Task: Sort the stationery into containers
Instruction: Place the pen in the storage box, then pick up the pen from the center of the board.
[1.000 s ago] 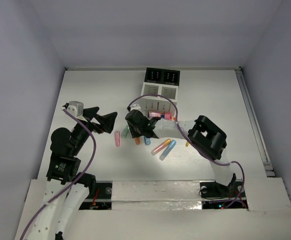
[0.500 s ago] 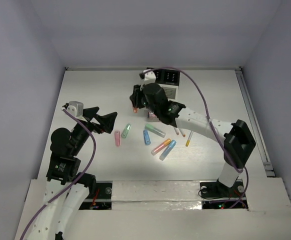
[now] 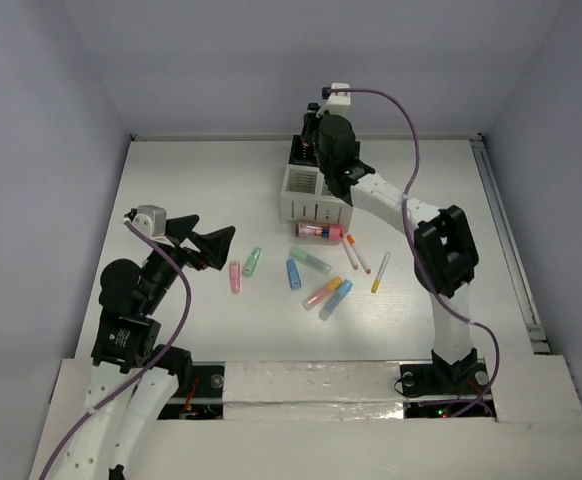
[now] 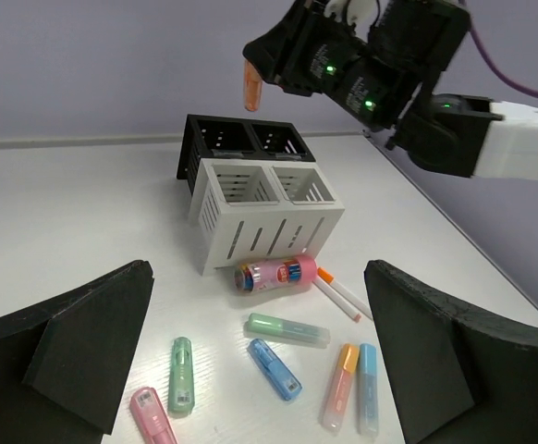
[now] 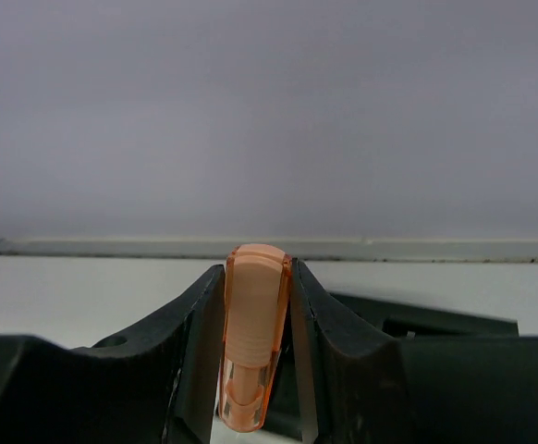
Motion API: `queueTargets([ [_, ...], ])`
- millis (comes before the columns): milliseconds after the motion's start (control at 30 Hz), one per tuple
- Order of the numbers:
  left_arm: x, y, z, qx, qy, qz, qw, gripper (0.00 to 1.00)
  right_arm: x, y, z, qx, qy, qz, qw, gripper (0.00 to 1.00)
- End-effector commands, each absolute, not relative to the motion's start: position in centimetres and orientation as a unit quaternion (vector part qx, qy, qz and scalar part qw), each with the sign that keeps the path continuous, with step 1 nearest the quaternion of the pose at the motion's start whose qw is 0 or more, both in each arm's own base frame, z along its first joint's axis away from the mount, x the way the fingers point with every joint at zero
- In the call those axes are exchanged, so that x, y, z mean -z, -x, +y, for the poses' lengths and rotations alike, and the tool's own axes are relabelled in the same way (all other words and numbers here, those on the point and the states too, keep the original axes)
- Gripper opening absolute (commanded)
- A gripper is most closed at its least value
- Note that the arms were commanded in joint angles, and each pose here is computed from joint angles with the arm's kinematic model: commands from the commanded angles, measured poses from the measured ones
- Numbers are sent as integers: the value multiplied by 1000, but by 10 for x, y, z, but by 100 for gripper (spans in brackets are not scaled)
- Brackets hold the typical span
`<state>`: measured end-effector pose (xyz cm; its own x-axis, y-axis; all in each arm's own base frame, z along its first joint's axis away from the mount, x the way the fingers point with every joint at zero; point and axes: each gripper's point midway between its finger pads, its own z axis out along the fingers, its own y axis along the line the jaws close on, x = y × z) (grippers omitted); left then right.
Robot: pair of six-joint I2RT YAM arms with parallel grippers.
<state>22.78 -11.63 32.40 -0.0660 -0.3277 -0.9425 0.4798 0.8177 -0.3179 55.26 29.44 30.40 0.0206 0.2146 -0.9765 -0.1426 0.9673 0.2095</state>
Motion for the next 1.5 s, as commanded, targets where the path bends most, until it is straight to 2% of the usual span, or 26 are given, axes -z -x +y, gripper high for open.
queueTargets([
  [0, -354, -220, -116, 301, -68, 635, 708, 99, -349, -580, 276, -95, -55, 629, 770, 22],
  [33, -354, -219, -118, 304, -71, 636, 706, 99, -333, -589, 282, -88, -48, 635, 766, 22],
  [200, -354, -220, -118, 304, -71, 636, 706, 99, -324, -623, 272, -66, -38, 635, 769, 22],
  [633, -357, -219, -117, 301, -71, 631, 711, 99, -257, -627, 279, -70, -30, 673, 736, 23],
  [733, -356, -220, -117, 301, -71, 633, 710, 99, -256, -624, 281, -80, -28, 673, 734, 32],
  [800, -356, -219, -117, 302, -70, 631, 711, 99, -262, -622, 281, -82, -26, 672, 736, 44],
  [833, -356, -219, -117, 302, -70, 631, 711, 99, -263, -622, 280, -80, -27, 673, 735, 54],
  [967, -357, -218, -116, 301, -69, 630, 713, 99, -292, -613, 279, -95, -24, 662, 743, 67],
  [1033, -358, -218, -116, 301, -69, 629, 713, 99, -300, -606, 279, -106, -21, 660, 743, 69],
  [1100, -357, -218, -117, 302, -69, 630, 712, 99, -324, -591, 282, -120, -18, 650, 750, 69],
  [1233, -359, -217, -116, 302, -68, 626, 715, 99, -319, -546, 315, -161, 21, 671, 723, 63],
  [1333, -361, -217, -113, 299, -65, 624, 719, 99, -298, -511, 346, -203, 48, 712, 670, 55],
  [1433, -361, -217, -108, 288, -58, 624, 724, 99, -249, -462, 385, -238, 82, 764, 594, 46],
  [1467, -363, -216, -107, 286, -54, 622, 727, 99, -237, -448, 391, -244, 89, 776, 575, 37],
])
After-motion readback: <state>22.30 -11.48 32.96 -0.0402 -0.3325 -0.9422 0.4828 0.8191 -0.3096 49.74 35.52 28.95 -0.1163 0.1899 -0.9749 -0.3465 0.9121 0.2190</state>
